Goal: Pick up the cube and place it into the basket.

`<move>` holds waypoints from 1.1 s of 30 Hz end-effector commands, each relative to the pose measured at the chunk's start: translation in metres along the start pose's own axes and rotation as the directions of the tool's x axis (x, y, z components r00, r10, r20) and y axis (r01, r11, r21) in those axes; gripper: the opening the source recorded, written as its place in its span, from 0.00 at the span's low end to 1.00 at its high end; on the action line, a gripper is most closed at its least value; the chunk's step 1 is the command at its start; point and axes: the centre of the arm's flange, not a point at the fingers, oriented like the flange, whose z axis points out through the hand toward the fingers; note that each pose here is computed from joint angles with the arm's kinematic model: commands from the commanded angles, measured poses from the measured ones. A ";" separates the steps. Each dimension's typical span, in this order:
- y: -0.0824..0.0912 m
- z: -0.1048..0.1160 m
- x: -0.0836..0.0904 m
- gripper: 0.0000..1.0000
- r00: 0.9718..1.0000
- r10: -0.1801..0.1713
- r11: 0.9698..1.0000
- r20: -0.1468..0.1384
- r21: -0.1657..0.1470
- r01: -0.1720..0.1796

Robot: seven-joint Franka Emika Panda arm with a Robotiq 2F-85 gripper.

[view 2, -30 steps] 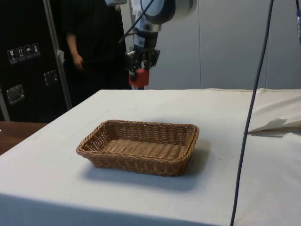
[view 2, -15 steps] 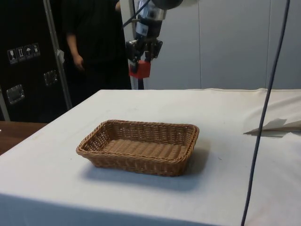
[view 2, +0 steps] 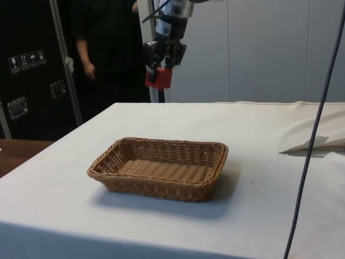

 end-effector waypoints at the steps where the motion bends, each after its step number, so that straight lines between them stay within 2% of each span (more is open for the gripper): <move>1: -0.003 0.000 -0.004 0.02 1.000 0.002 1.000 -0.003 -0.006 -0.002; 7: -0.020 -0.001 -0.016 0.02 1.000 -0.011 1.000 0.003 0.006 0.011; 9: -0.027 -0.002 -0.019 0.02 1.000 -0.020 1.000 0.014 0.021 0.020; 10: -0.029 -0.002 -0.021 0.02 1.000 -0.019 1.000 0.006 0.013 0.019; 18: -0.054 -0.002 -0.038 0.02 0.999 -0.038 0.999 0.017 0.029 0.037; 19: -0.057 -0.002 -0.038 0.02 0.999 -0.044 0.998 0.029 0.040 0.042; 20: -0.057 -0.001 -0.040 0.02 0.999 -0.041 0.999 0.019 0.030 0.040; 26: -0.079 0.002 -0.050 0.02 0.998 -0.062 0.997 0.026 0.042 0.061; 27: -0.080 0.000 -0.050 0.02 0.997 -0.065 0.997 0.039 0.052 0.063; 28: -0.082 0.002 -0.052 0.02 0.997 -0.065 0.997 0.028 0.044 0.064; 33: -0.099 0.009 -0.061 0.02 0.996 -0.084 0.995 0.031 0.053 0.082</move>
